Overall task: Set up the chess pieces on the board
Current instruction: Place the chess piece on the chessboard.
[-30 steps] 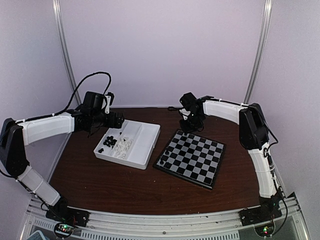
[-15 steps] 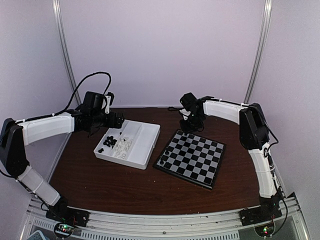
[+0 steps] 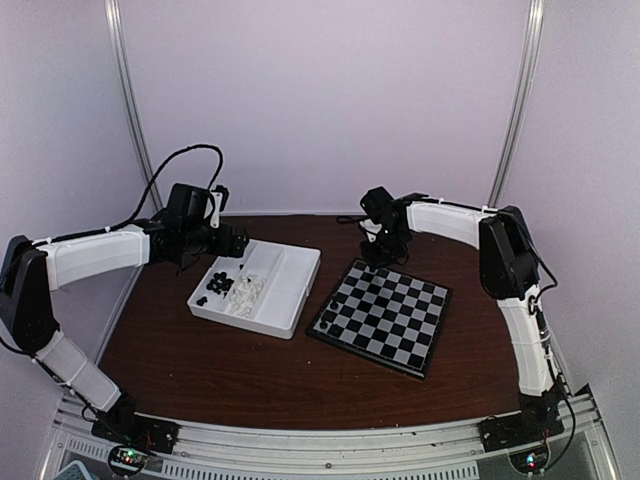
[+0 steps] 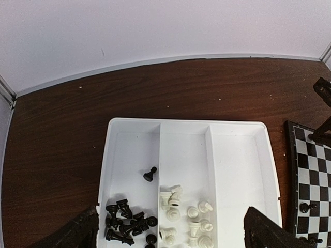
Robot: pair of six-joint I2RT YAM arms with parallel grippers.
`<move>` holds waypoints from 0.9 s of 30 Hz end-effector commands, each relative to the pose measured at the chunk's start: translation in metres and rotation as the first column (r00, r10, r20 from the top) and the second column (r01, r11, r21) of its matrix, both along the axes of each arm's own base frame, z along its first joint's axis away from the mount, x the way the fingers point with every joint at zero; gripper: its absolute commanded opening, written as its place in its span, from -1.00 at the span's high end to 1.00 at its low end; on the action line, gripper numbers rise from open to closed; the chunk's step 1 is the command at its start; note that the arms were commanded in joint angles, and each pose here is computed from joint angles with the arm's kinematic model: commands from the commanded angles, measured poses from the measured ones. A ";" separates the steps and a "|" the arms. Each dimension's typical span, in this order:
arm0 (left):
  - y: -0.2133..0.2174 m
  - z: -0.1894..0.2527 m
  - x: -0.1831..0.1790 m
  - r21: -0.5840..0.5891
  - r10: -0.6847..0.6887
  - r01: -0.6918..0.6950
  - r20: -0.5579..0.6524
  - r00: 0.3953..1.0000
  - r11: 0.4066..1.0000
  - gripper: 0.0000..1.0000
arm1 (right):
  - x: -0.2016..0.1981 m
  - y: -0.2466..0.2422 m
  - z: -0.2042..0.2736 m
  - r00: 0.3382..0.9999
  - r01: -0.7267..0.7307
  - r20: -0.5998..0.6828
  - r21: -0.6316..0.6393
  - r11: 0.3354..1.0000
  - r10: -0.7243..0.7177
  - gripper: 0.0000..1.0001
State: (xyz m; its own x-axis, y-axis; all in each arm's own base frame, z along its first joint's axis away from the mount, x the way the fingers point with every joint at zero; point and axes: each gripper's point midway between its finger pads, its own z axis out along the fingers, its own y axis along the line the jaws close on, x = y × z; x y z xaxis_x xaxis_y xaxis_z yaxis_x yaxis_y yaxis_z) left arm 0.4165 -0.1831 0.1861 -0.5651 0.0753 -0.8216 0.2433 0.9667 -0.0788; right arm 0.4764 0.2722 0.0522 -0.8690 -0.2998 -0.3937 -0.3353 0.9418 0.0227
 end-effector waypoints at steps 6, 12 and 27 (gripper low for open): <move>0.000 0.010 0.008 -0.001 0.002 -0.002 0.010 1.000 1.000 -0.95 | -0.001 -0.003 0.014 1.000 0.000 0.007 0.006 1.000 0.000 0.47; 0.004 0.014 0.007 -0.005 0.028 -0.028 0.008 1.000 1.000 -0.95 | 0.004 -0.002 0.032 0.999 -0.013 0.049 0.014 1.000 0.012 0.27; 0.022 -0.027 -0.020 0.052 0.081 -0.074 -0.153 0.985 0.996 -0.56 | -0.020 -0.003 0.098 0.956 -0.086 0.294 0.200 0.976 0.024 -0.10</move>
